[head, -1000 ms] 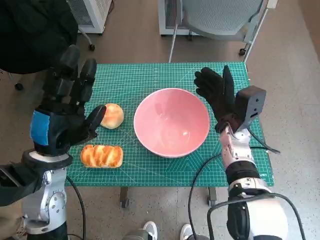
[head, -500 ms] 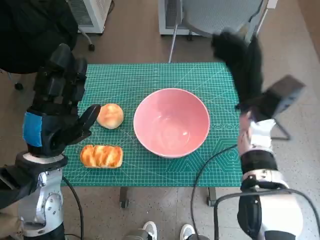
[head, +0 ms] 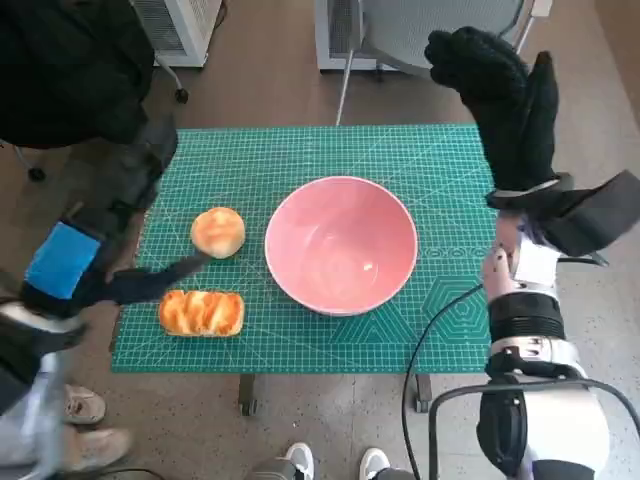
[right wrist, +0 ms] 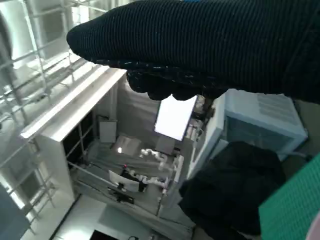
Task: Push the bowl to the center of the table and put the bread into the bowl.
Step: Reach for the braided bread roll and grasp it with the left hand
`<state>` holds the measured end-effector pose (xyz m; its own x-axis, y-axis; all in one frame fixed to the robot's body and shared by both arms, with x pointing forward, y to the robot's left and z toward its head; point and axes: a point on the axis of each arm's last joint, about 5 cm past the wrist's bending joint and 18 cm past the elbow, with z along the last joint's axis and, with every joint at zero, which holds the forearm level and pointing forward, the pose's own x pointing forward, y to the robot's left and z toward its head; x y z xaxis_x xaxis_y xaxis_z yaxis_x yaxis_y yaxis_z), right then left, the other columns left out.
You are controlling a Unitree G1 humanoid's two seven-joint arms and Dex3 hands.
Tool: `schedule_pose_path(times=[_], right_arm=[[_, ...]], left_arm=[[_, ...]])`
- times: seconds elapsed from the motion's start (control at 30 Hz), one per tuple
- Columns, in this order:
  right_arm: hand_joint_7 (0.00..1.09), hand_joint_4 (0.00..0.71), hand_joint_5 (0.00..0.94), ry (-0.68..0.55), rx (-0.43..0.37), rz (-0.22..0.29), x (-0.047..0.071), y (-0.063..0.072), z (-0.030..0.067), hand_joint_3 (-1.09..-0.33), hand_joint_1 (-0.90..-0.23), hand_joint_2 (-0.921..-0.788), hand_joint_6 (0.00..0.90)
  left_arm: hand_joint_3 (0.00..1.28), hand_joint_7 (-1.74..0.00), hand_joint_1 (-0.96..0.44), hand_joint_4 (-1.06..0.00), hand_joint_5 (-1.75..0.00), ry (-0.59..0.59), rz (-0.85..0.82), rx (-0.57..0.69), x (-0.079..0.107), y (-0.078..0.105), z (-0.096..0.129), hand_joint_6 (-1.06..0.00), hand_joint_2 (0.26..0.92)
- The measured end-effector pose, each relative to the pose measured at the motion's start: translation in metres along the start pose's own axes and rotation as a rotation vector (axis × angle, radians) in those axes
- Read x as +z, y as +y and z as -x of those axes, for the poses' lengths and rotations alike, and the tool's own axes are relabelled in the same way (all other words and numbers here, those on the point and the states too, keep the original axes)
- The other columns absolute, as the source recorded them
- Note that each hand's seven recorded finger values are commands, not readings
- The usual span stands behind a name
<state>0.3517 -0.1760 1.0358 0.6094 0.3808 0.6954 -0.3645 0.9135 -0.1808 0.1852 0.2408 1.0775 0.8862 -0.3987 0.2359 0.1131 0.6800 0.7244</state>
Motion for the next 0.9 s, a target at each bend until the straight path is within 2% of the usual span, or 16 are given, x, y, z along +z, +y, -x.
schedule_pose_path(times=[0.17, 0.3, 0.5, 0.9], right_arm=[[0.0, 0.254, 0.0, -0.025, 0.028, 0.017, 0.004, -0.003, 0.0005, -0.896, -0.71, -0.921, 0.343], [0.0, 0.254, 0.0, -0.033, 0.031, 0.009, 0.003, -0.003, 0.002, -0.905, -0.708, -0.921, 0.342], [0.0, 0.255, 0.001, -0.028, 0.034, 0.0, 0.002, -0.003, 0.0036, -0.91, -0.709, -0.921, 0.342], [0.0, 0.258, 0.002, -0.013, 0.031, -0.041, 0.0, -0.004, 0.005, -0.904, -0.707, -0.921, 0.348]], left_arm=[[0.03, -0.5, -0.33, -0.06, -0.02, -0.008, -0.326, -0.083, 0.024, 0.008, 0.004, -0.03, 0.595], [0.03, -0.55, -0.48, -0.12, -0.04, -0.052, -0.461, -0.101, 0.027, 0.005, 0.005, -0.09, 0.614], [0.01, -0.46, -0.61, -0.16, -0.03, -0.04, -0.546, -0.153, 0.017, 0.001, 0.008, -0.18, 0.651], [0.0, -0.28, -0.66, -0.18, 0.0, 0.037, -0.59, -0.218, 0.009, 0.0, 0.019, -0.27, 0.676]])
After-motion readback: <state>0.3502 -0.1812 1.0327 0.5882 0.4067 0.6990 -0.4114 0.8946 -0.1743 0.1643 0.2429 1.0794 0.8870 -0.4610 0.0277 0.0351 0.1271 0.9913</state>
